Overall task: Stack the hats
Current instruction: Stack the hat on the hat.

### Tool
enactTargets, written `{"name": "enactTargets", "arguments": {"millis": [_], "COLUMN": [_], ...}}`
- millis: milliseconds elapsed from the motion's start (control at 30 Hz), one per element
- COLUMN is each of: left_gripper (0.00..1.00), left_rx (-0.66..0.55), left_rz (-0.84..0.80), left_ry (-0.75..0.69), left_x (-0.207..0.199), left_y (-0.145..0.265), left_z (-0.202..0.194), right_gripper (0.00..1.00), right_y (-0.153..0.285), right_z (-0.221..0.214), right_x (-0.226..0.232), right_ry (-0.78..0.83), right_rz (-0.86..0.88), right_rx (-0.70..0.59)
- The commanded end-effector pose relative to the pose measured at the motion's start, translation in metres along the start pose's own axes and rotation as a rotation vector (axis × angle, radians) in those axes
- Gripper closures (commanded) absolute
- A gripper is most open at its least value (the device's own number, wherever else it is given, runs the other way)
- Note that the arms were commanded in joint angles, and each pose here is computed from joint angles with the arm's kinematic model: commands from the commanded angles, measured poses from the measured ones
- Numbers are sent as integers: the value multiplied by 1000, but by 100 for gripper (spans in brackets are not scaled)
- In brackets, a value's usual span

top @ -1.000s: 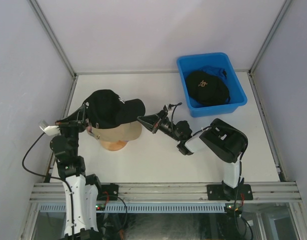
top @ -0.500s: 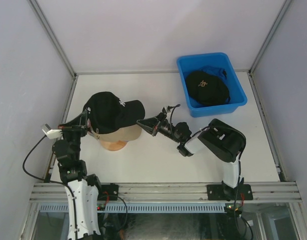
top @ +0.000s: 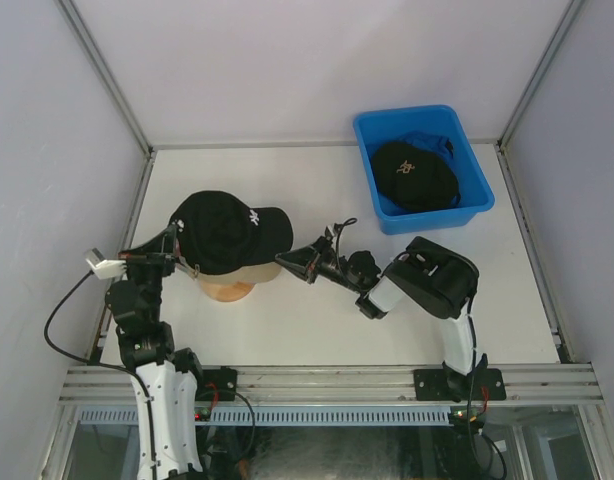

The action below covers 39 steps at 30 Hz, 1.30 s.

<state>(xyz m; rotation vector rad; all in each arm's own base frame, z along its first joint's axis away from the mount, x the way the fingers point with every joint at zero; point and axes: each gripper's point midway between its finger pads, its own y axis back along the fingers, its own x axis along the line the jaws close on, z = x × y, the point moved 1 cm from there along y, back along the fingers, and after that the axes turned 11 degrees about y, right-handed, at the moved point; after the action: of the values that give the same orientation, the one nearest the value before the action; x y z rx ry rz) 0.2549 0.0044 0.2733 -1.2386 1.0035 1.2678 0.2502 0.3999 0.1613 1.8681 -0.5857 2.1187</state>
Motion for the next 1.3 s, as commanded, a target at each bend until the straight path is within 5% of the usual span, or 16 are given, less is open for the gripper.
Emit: {"name": "enactTargets", "arguments": {"millis": [0,367,733,1033,1267], "left_gripper": [100,100,100,100,100], "left_rx": [-10,50,84,102,127], "left_rz": [-34,-39,-33,-32,-30], "left_ry": [-49,-78,-88,-98,-101], "left_x": [-9,-15,-18,-22,-24], "left_y": [0,-5,-9,-11,-12], "left_z": [3,-4,-7,-7,-10], "right_gripper": [87,50,43,37,37], "right_y": [7,28,48,20,-4], "right_z": [-12,6,63,91,103], "right_x": [-10,-5,13,24,15], "right_ry": [28,105,232,409,383], "right_rz": [-4,-13,8,-74,-93], "right_rx": [46,22,-63,29,113]}}
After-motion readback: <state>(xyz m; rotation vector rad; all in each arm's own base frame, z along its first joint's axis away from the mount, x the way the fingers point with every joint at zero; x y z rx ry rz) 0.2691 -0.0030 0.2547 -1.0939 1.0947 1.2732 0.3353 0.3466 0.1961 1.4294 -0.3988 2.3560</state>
